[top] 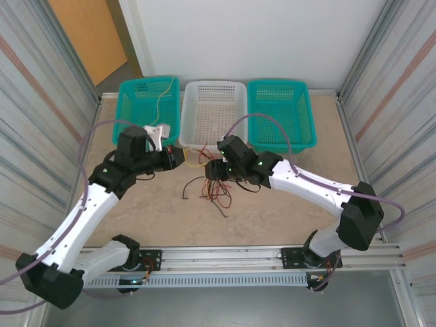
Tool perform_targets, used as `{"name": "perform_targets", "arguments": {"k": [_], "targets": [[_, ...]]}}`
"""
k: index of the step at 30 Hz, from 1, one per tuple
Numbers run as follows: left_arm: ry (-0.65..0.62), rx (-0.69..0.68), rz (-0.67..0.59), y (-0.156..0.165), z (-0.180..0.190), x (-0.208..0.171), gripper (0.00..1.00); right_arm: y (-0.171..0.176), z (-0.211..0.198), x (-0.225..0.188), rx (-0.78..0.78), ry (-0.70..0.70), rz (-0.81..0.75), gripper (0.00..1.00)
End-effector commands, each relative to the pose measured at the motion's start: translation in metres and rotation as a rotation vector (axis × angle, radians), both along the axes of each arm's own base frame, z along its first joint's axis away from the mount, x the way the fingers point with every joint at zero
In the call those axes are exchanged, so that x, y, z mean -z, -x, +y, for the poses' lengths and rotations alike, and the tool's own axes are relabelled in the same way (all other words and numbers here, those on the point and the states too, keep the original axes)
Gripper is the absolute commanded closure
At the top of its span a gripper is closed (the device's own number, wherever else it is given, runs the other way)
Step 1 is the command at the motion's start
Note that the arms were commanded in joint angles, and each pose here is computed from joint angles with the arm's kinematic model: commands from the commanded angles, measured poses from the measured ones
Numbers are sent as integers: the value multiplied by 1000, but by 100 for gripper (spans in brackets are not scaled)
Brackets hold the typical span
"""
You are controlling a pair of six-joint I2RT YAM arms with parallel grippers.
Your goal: Untangle the cables
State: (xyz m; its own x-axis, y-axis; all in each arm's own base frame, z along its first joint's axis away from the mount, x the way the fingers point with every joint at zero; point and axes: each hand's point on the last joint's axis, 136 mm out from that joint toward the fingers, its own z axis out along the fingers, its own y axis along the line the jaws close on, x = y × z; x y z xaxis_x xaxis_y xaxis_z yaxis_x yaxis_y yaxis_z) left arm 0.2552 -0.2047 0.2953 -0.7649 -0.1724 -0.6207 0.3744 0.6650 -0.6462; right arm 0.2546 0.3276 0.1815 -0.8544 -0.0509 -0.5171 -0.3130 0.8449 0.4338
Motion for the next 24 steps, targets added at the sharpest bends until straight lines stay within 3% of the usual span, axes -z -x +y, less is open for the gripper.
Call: {"name": "perform_targets", "arguments": {"k": [1, 8, 13, 19, 24], "targets": [[37, 178, -91, 28, -24, -42, 100, -3, 9, -6, -6, -8, 0, 44], [85, 300, -211, 58, -45, -98, 100, -15, 8, 8, 28, -30, 43, 45], [172, 319, -266, 65, -47, -135, 100, -17, -15, 40, 109, -9, 131, 52], [181, 326, -298, 68, -45, -150, 100, -13, -59, 65, 206, 18, 195, 59], [180, 333, -297, 66, -46, -150, 100, -8, -66, 3, 144, -96, 44, 55]]}}
